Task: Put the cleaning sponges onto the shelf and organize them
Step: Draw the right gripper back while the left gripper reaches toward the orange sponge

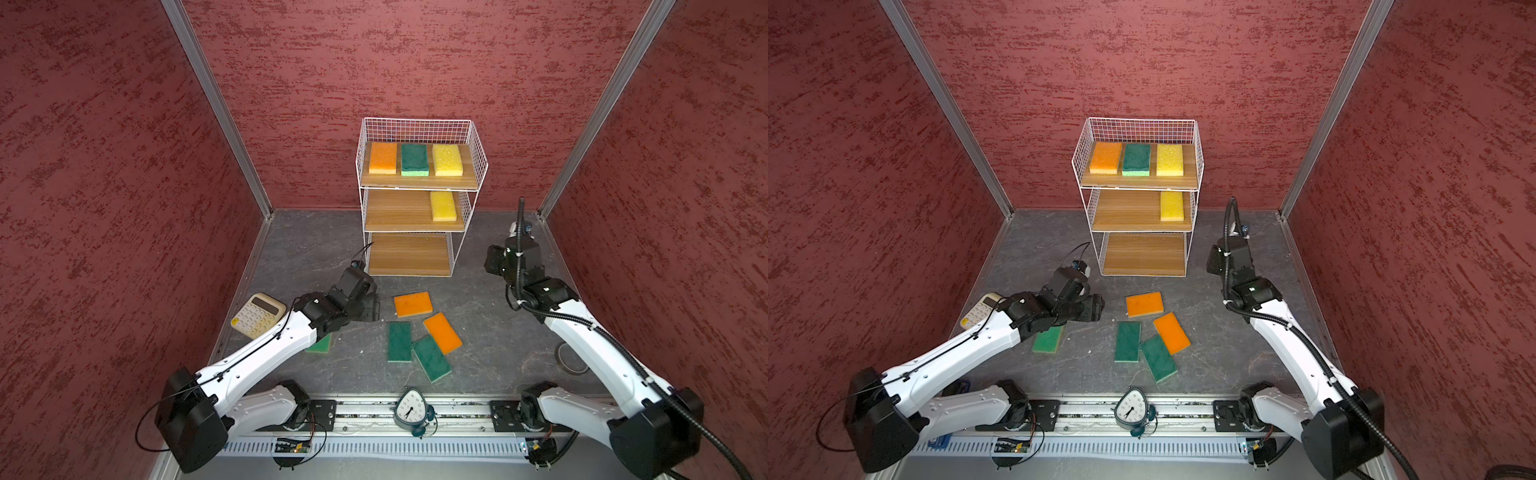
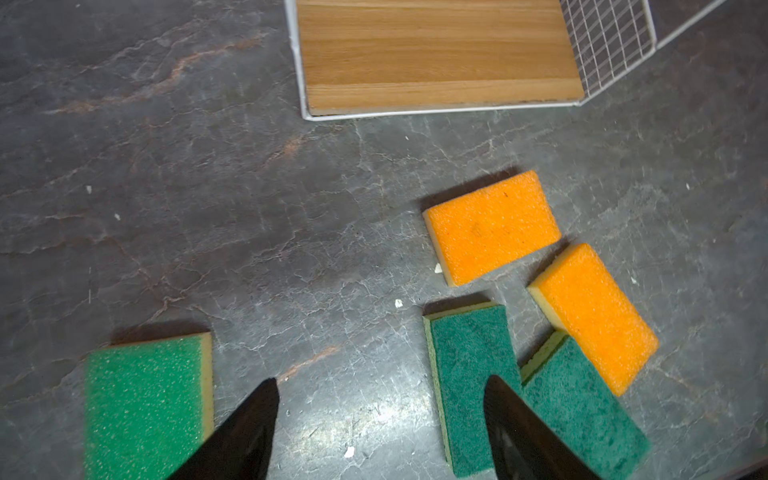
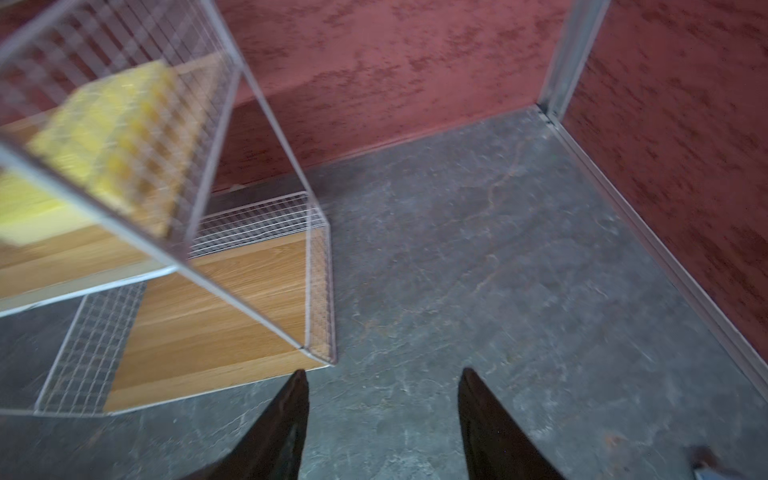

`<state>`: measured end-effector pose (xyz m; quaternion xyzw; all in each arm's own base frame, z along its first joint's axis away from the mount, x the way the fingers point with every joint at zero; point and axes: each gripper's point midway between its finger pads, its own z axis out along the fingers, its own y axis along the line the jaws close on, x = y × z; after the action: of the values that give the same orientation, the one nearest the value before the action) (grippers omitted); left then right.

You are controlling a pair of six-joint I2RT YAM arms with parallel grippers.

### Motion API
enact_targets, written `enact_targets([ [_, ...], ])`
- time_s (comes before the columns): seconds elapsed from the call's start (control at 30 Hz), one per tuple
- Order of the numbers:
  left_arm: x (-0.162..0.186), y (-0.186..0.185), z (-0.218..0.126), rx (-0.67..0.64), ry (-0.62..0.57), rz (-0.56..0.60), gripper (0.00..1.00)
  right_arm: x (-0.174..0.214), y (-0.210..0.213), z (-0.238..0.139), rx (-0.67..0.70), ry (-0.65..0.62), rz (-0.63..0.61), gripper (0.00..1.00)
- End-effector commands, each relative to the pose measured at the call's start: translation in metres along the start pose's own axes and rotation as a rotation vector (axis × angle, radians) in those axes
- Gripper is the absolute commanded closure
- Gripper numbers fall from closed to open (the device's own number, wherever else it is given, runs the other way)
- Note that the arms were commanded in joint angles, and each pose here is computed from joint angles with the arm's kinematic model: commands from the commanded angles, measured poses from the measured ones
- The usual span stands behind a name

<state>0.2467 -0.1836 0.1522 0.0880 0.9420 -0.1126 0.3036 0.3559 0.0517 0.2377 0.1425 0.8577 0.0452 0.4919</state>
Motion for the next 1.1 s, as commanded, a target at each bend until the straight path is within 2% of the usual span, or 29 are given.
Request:
enact_targets([
  [0.0,-0.001,-0.011,0.010,0.020,-0.035,0.094,0.20,0.010,0.008,-0.005,-0.084,0.045,0.042,0.37],
  [0.23,-0.009,-0.026,0.043,0.047,-0.003,0.101,0.20,0.029,0.010,0.009,-0.127,0.099,0.056,0.31],
  [0.47,-0.024,-0.044,0.079,0.122,0.047,-0.030,0.25,0.050,0.009,0.021,-0.132,0.150,0.072,0.30],
  [0.7,-0.018,-0.059,0.116,0.163,0.099,-0.101,0.29,0.058,0.006,0.022,-0.134,0.159,0.079,0.29],
  [0.93,-0.012,-0.058,0.132,0.128,0.149,-0.117,0.31,0.061,0.005,0.023,-0.133,0.159,0.070,0.29],
  [1.07,-0.002,-0.060,0.146,0.132,0.191,-0.123,0.37,0.062,0.003,0.023,-0.124,0.158,0.064,0.29],
])
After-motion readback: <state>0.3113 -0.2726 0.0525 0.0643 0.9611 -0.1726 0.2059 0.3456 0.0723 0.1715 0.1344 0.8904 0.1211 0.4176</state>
